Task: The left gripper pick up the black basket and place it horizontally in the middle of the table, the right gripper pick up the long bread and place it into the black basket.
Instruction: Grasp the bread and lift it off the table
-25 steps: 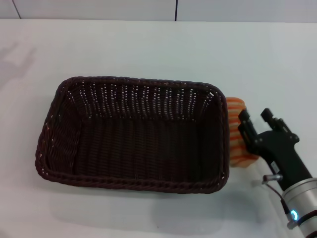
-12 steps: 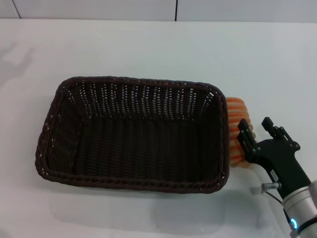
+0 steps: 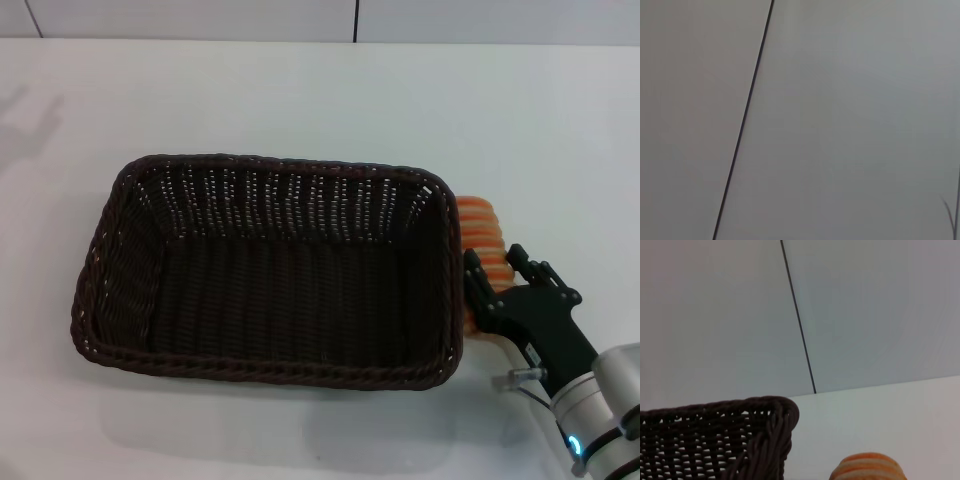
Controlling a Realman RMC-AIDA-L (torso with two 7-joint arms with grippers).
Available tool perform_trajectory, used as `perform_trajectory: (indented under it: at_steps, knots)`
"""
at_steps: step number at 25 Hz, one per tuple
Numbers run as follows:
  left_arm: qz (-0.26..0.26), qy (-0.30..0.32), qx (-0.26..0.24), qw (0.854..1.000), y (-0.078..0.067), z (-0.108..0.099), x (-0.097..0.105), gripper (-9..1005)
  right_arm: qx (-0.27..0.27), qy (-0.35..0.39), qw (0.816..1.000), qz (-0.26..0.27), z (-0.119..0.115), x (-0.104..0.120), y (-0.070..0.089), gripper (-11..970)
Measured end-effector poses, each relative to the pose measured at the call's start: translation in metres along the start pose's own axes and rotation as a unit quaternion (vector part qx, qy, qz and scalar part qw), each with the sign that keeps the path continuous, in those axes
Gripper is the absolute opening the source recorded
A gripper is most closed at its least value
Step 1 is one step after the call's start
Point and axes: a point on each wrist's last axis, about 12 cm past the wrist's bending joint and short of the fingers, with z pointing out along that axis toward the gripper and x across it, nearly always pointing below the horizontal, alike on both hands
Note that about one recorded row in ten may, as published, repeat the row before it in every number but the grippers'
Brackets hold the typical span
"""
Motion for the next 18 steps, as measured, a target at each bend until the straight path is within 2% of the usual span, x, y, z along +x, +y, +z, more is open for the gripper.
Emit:
perform_trajectory:
  at_steps: [7,16,18]
  knots:
    - [-0.002,-0.003,0.004,1.0,-0.001,0.001,0.0,564,0.001,0.005,1.0,-0.004,0.002,0.004,0.001,567]
    - [-0.006,-0.007,0.007,1.0,-0.002,0.002,-0.003,564,0.001,-0.001,1.0,0.02,0.007,0.003,-0.006,564]
    - [-0.006,-0.008,0.007,1.0,-0.002,0.002,-0.003,564,0.006,-0.016,1.0,0.021,0.006,0.0,-0.009,436]
